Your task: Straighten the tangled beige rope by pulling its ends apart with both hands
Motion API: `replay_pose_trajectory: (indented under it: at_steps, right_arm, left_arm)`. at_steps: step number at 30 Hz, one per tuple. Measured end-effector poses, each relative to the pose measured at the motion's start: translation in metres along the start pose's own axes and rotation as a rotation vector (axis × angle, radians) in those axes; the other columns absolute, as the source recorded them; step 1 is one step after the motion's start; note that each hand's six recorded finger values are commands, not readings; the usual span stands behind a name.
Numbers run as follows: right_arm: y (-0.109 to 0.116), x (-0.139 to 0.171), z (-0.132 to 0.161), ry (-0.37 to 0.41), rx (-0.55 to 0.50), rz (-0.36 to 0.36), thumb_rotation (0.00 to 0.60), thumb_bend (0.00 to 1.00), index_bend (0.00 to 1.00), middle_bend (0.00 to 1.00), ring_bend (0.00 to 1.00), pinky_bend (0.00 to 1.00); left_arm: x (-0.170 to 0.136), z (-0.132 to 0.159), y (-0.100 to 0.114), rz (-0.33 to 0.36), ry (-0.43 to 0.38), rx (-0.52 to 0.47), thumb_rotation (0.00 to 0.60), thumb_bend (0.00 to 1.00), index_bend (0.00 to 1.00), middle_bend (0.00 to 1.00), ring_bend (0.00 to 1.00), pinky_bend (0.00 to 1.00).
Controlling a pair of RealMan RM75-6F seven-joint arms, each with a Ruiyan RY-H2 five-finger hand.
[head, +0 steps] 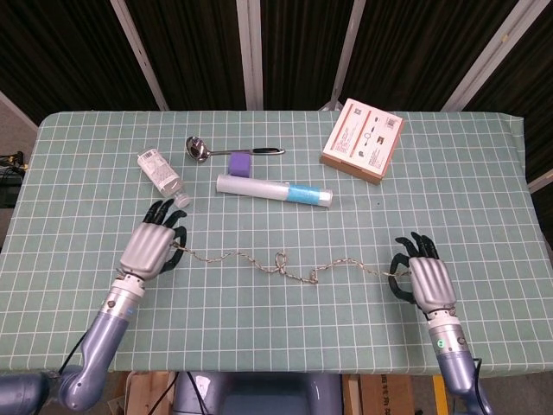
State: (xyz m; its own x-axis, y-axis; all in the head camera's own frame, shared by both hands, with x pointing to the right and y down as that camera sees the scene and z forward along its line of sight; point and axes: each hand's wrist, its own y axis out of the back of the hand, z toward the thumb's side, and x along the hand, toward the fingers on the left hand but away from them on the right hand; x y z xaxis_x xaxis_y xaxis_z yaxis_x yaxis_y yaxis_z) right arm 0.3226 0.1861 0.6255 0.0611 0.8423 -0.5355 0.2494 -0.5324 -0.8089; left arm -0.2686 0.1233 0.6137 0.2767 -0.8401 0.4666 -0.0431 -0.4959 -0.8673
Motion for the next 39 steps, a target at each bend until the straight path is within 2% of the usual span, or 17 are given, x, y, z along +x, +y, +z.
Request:
replay_pose_trajectory:
  at_steps: [5,14,32,39]
  right_arm:
    - [0.010,0.005,-0.011,-0.009,-0.005,-0.015,0.600,0.49,0.61,0.21,0.00,0.00]
    - [0.019,0.011,-0.037,-0.048,-0.016,-0.033,0.600,0.49,0.61,0.21,0.00,0.00]
    - [0.014,0.008,-0.076,-0.139,-0.003,-0.039,0.600,0.49,0.61,0.21,0.00,0.00]
    - [0.008,0.007,-0.083,-0.164,0.009,-0.027,0.600,0.49,0.61,0.21,0.00,0.00]
  left_arm:
    - [-0.020,-0.035,0.006,0.009,0.061,-0.037,0.600,0.55,0.59,0.20,0.00,0.00]
    - [-0.050,-0.078,0.006,0.029,0.129,-0.096,0.600,0.56,0.59,0.20,0.00,0.00]
    - [-0.075,-0.108,-0.015,0.058,0.205,-0.177,0.600,0.56,0.59,0.20,0.00,0.00]
    - [-0.079,-0.119,-0.025,0.038,0.242,-0.208,0.600,0.56,0.59,0.20,0.00,0.00]
